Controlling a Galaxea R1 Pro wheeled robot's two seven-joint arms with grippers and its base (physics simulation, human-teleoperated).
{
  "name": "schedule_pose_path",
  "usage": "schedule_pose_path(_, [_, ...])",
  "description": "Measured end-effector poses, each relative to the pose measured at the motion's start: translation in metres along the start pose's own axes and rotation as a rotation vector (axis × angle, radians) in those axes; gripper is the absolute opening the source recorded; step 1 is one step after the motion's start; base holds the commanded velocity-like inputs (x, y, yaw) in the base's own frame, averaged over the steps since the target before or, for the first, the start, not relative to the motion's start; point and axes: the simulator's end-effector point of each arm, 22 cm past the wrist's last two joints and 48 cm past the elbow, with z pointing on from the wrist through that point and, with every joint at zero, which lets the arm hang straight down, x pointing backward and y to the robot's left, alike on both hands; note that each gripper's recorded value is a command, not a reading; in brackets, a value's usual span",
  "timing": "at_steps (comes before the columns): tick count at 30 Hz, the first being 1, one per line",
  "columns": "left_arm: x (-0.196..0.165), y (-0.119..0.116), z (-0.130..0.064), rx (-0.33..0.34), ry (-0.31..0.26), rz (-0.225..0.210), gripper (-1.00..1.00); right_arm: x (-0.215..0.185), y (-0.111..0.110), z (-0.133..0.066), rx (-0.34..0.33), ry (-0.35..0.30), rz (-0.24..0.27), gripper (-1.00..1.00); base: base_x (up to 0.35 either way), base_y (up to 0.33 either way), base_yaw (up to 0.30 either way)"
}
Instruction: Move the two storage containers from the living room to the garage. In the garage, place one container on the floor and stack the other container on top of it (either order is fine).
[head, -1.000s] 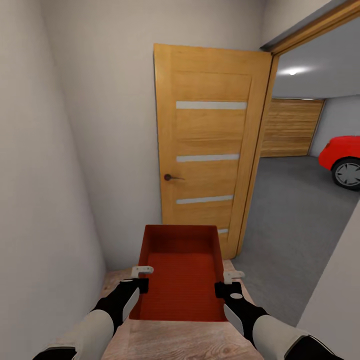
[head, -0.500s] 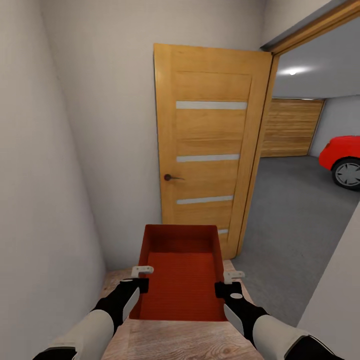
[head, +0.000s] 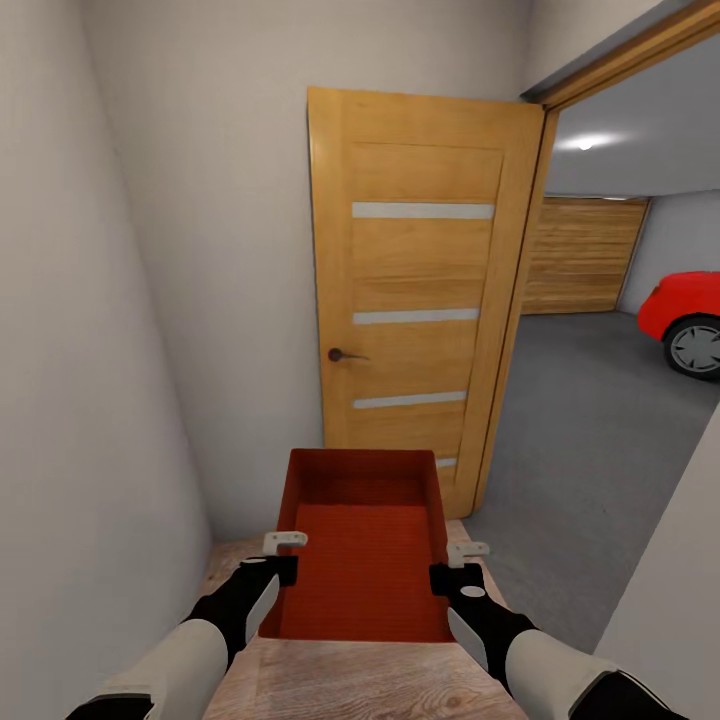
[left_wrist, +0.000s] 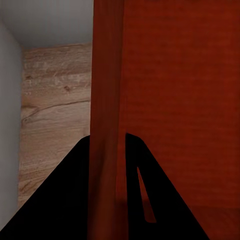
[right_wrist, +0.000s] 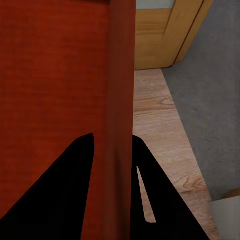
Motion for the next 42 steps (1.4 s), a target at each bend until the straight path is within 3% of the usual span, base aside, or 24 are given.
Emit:
schedule_pose_path(13, [0.003,0.0,0.001,0.0,0.004,0.0,-1.0,0.003,0.0,0.0,0.001,0.004,-0.002,-1.0,0.163,0.064,-0.028])
schedule_pose_path(42, [0.018,0.0,0.011,0.0,0.037,0.002,-1.0,0.02,0.002,0.008,-0.002,0.037,-0.003,-1.0,0.28,0.138,-0.201])
